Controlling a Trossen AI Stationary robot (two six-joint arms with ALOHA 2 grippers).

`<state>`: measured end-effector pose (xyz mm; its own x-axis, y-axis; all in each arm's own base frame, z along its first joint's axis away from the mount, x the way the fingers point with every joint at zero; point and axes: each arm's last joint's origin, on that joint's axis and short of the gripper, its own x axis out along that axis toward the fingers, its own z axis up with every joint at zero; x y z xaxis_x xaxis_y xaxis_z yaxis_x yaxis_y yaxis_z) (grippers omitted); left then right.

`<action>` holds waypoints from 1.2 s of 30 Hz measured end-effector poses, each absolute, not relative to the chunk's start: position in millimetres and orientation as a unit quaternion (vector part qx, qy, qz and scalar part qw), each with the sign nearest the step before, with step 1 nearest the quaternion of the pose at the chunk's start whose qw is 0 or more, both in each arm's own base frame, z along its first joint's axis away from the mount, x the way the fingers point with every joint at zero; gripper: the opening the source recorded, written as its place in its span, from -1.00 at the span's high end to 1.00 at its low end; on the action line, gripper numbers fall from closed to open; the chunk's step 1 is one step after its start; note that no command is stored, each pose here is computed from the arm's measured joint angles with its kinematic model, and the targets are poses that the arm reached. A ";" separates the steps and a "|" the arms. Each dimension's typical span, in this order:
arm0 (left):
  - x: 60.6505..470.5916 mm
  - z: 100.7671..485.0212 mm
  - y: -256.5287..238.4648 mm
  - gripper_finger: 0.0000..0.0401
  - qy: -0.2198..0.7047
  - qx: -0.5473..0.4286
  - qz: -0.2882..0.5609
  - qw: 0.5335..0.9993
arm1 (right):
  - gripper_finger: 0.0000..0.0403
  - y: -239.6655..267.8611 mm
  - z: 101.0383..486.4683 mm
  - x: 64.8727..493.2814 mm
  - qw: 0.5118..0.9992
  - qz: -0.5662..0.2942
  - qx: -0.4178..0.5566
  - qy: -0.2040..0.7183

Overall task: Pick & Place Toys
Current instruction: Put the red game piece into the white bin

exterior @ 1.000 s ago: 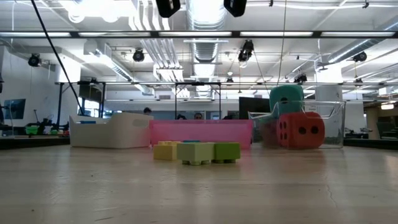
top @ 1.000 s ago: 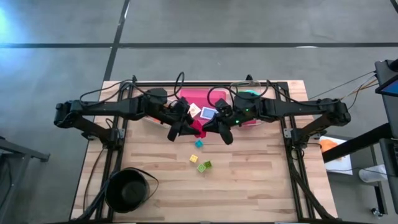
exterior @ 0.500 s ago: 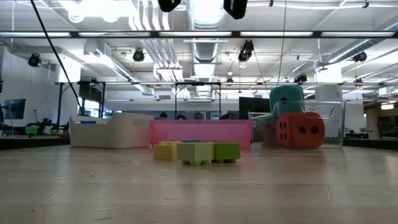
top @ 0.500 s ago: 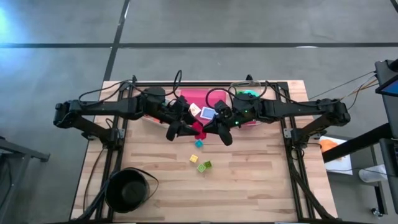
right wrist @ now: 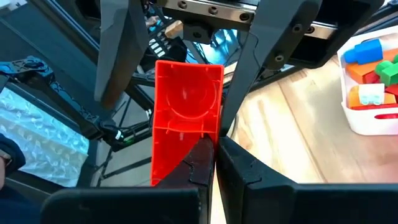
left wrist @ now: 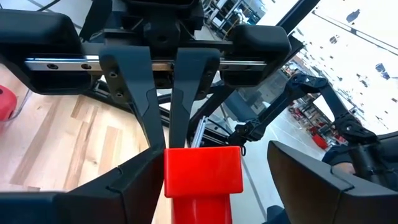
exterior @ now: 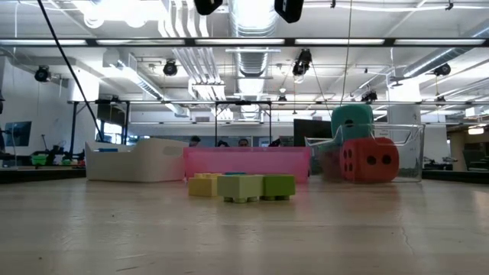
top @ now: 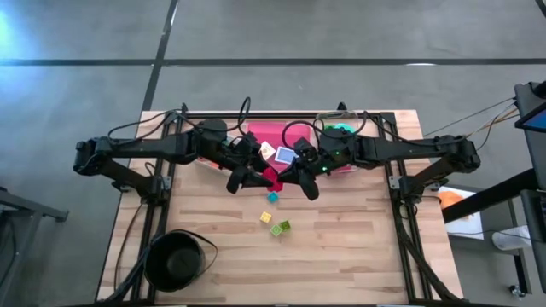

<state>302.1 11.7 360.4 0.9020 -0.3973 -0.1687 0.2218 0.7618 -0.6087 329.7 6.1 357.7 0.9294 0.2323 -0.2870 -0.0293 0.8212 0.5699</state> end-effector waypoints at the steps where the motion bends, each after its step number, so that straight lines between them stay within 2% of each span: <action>1: 302.3 360.3 11.7 -0.38 0.146 -0.302 -0.167 0.927 | 0.96 6.1 357.7 329.7 0.938 0.070 0.291 0.174; 4: 302.3 359.8 11.8 -0.22 0.147 -0.302 -0.166 0.927 | 0.96 6.1 358.0 329.7 0.938 0.070 0.291 0.174; 11: 302.5 358.9 12.2 0.33 0.148 -0.303 -0.161 0.927 | 0.96 6.3 358.7 329.6 0.938 0.072 0.292 0.172; 12: 302.5 358.9 12.2 0.35 0.148 -0.304 -0.161 0.927 | 0.96 6.3 358.8 329.5 0.938 0.072 0.292 0.172; 28: 301.6 360.3 12.1 0.35 0.148 -0.319 -0.161 0.922 | 0.94 6.3 360.3 329.9 0.938 0.073 0.298 0.164; 31: 299.1 361.7 11.9 0.35 0.150 -0.322 -0.162 0.921 | 0.80 6.1 360.3 330.0 0.938 0.071 0.298 0.164; 36: 291.3 363.4 11.7 0.35 0.167 -0.324 -0.167 0.916 | 0.39 6.1 360.0 329.8 0.939 0.068 0.295 0.165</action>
<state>291.3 11.7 363.4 0.8886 -0.4139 -0.1976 0.1976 0.7344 -0.6494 329.8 6.1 360.0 0.9364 0.2251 -0.2694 -0.0306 0.8168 0.5761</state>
